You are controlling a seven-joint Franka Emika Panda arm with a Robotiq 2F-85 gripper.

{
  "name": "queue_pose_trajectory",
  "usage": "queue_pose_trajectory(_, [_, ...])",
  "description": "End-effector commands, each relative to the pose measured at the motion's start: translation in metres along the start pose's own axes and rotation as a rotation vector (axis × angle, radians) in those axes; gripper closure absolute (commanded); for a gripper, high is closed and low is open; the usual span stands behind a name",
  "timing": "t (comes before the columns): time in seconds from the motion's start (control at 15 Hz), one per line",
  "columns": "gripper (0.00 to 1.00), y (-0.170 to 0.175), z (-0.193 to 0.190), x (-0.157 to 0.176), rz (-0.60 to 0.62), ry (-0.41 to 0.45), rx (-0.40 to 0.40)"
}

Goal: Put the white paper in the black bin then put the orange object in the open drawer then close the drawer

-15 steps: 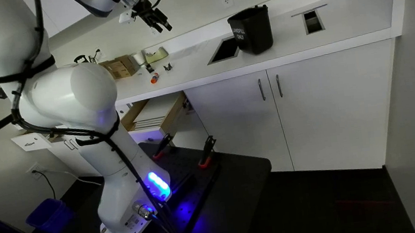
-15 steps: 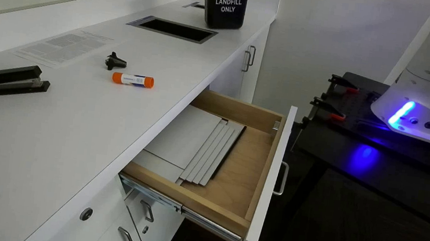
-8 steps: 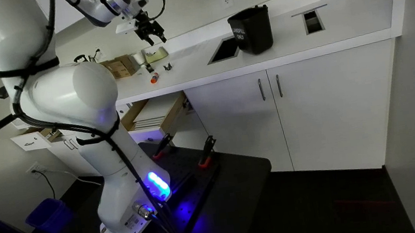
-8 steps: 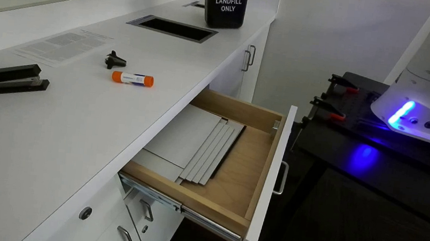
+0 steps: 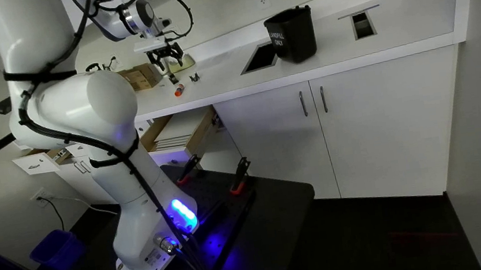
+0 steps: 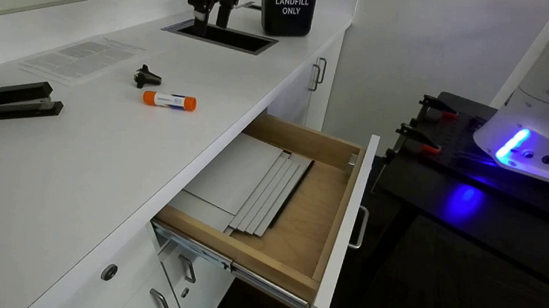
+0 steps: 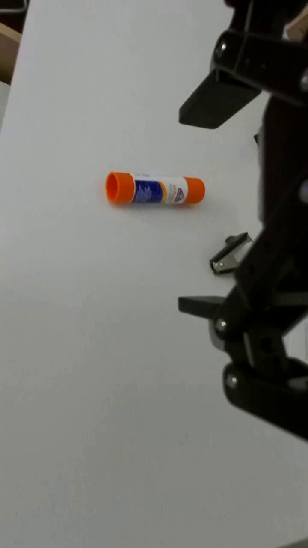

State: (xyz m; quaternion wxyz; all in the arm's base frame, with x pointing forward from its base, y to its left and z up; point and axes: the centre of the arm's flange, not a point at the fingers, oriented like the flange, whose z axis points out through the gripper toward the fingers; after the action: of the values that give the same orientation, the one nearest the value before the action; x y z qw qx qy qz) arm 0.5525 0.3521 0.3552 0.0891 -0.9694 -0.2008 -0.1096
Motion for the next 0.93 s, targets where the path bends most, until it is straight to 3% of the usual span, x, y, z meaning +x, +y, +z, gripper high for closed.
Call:
queue_pose_trajectory(0.0, [0.00,-0.016,0.022,0.027,-0.194,-0.057,0.037])
queue_pose_trajectory(0.07, [0.00,-0.010,0.015,0.006,-0.110,-0.024,0.022])
queue_pose_trajectory(0.47, [0.00,-0.010,0.022,0.007,-0.121,-0.033,0.023])
queue_pose_trajectory(0.87, [0.00,-0.032,0.048,0.027,-0.094,-0.051,-0.026])
